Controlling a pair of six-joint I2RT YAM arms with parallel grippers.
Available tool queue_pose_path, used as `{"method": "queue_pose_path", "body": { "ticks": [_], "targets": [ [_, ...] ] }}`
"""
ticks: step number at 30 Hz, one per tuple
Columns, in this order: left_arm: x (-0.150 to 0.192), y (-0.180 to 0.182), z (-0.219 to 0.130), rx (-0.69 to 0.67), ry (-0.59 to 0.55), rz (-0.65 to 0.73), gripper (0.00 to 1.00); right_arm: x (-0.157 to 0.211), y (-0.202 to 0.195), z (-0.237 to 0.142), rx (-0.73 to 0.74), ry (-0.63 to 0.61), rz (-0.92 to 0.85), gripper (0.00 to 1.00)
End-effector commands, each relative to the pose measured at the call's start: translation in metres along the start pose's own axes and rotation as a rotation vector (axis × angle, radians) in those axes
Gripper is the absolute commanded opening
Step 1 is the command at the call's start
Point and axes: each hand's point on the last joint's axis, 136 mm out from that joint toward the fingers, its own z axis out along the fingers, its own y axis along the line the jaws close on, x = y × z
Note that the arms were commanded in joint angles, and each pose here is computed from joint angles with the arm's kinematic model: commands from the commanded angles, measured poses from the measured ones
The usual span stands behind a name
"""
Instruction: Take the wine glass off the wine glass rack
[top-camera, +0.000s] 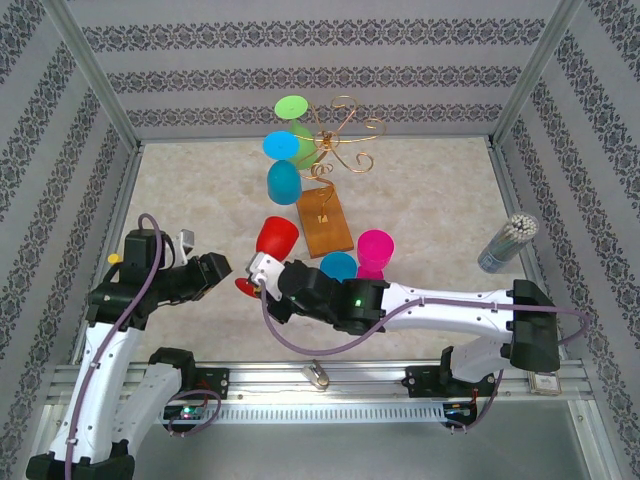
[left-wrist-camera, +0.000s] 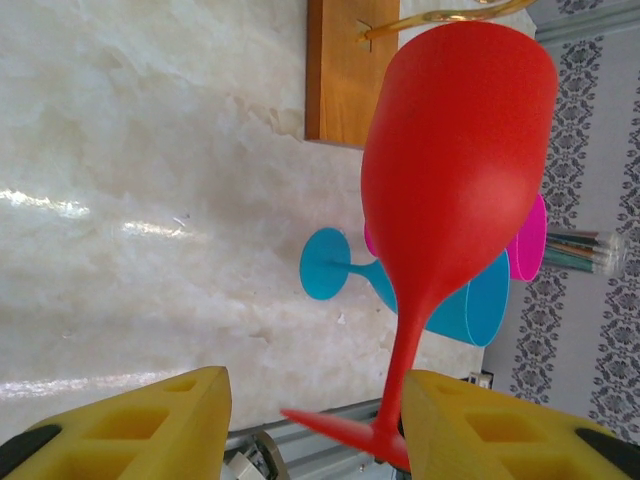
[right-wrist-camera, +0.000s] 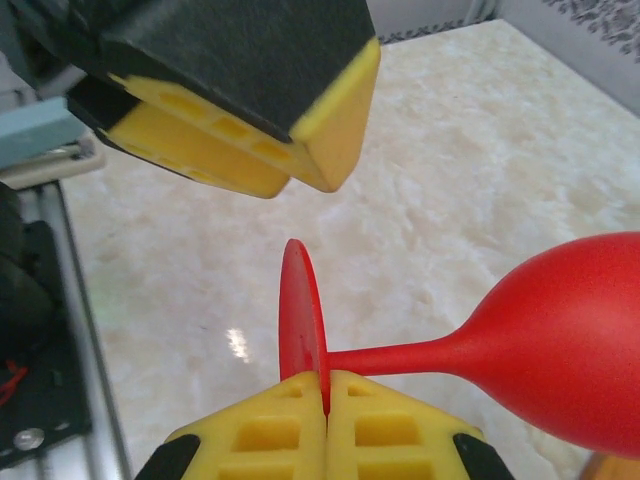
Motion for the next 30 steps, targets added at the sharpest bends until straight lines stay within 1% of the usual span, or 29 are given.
{"method": "queue_pose_path", "body": {
  "ticks": [1, 8, 10, 13, 22, 30],
  "targets": [
    [0.009, 0.003, 0.003, 0.011, 0.054, -0.014, 0.5, -0.003, -0.011, 0.004, 0.112, -0.039, -0.075, 0.0],
    [0.017, -0.003, 0.011, 0.068, 0.12, -0.069, 0.55, 0.004, -0.014, 0.01, 0.214, -0.043, -0.156, 0.0],
    [0.017, -0.006, 0.013, 0.099, 0.129, -0.093, 0.55, 0.006, -0.013, 0.013, 0.238, -0.038, -0.178, 0.0],
    [0.017, -0.007, 0.014, 0.108, 0.129, -0.109, 0.56, 0.008, -0.012, 0.018, 0.264, -0.027, -0.207, 0.0],
    [0.012, -0.013, 0.019, 0.146, 0.131, -0.143, 0.55, 0.009, -0.01, 0.026, 0.291, -0.023, -0.244, 0.0],
    [0.007, -0.015, 0.025, 0.16, 0.133, -0.158, 0.52, 0.001, -0.009, 0.024, 0.303, -0.046, -0.253, 0.0]
  ]
}}
